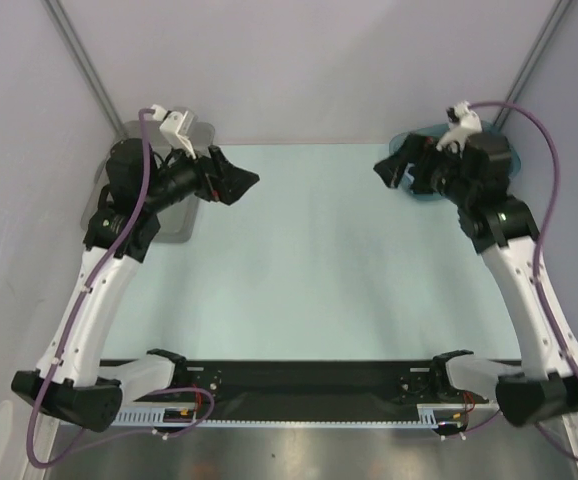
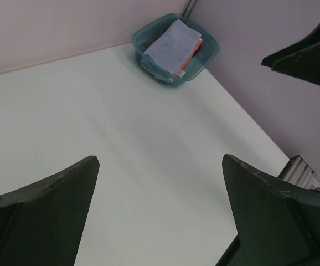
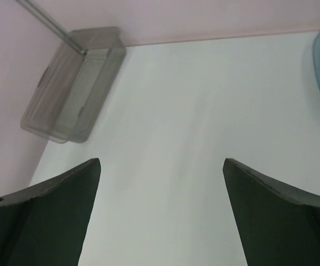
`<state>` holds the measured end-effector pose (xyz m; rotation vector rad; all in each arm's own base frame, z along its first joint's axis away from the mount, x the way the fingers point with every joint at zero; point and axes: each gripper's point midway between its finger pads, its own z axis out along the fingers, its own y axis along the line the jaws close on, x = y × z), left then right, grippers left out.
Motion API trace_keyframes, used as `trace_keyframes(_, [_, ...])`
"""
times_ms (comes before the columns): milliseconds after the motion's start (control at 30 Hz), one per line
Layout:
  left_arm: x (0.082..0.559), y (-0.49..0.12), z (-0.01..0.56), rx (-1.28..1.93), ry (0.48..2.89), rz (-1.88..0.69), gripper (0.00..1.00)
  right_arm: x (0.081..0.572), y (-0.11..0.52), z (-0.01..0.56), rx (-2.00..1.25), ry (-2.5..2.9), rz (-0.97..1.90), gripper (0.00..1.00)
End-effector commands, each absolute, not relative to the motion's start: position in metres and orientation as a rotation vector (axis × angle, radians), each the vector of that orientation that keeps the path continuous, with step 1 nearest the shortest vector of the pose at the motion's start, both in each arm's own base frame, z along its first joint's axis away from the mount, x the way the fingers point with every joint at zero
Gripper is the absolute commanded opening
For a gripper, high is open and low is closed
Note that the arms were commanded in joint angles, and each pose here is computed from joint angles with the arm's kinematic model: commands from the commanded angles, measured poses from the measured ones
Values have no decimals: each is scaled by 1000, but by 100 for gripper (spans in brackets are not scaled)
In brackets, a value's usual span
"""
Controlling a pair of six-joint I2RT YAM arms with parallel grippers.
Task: Fold and stack the towels
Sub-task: Neatly place the folded towel into the bin
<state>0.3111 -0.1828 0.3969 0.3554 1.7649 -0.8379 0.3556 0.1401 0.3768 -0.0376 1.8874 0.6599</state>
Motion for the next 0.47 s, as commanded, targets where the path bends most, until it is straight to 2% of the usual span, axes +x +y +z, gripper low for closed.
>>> trace_keyframes(0, [289,-190,387,403,1737,-929,100,315,109,349,124,1884,586,100])
trace_keyframes(67, [272,-188,389,421,1710,-941,100,286,103,360,125,1805,605,100])
trace_keyframes(200, [246,-183,392,439,1624,-948,100,263,96,345,157,1809,606,100])
trace_keyframes(433, [221,-176,404,451,1514,-938,100,253,96,339,128,1830,598,100])
